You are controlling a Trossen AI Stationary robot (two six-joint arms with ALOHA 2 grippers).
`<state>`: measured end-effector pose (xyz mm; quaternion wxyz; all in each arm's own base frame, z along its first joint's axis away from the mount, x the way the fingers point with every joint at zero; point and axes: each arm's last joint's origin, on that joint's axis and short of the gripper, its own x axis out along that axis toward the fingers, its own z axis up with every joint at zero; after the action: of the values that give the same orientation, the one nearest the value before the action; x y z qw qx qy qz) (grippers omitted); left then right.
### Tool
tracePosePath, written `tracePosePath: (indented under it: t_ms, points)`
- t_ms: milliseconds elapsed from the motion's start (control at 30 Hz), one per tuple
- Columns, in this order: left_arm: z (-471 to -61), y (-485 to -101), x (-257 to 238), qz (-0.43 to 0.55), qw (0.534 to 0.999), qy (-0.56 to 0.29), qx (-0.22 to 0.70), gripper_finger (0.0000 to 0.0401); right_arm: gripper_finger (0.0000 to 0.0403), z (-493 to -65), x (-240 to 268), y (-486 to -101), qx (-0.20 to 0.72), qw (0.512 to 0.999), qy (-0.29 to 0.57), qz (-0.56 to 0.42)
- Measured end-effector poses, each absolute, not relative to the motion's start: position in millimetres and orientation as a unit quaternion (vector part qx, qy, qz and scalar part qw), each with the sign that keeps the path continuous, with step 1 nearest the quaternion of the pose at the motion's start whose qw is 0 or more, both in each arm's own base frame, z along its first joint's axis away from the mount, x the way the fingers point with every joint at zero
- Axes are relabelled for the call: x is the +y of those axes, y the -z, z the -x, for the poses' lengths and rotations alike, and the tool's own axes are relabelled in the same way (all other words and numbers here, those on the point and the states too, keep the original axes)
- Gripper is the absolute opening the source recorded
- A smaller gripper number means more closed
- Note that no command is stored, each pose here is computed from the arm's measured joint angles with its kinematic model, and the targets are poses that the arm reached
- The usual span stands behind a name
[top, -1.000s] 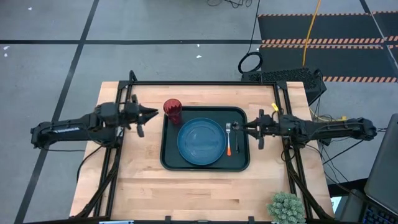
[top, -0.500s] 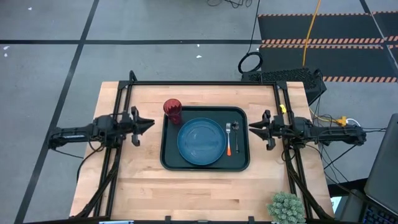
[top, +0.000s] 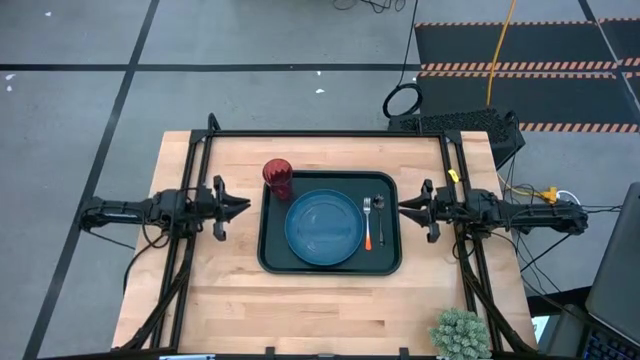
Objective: Pick and place plate/cup/fork/spoon on tray
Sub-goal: Return to Home Position
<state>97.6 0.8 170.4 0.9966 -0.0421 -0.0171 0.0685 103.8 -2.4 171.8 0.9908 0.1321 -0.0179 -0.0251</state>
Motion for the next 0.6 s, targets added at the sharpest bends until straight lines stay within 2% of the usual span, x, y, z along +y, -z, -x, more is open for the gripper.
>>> tracePosePath:
  t_ms: [600]
  points:
    - [-97.7, -169.5, -0.9, -0.018, 0.999, -0.048, -0.009, 0.0056, 0.0093, -103.6, 2.7, -169.9, 0.0, 0.995, -0.061, -0.074]
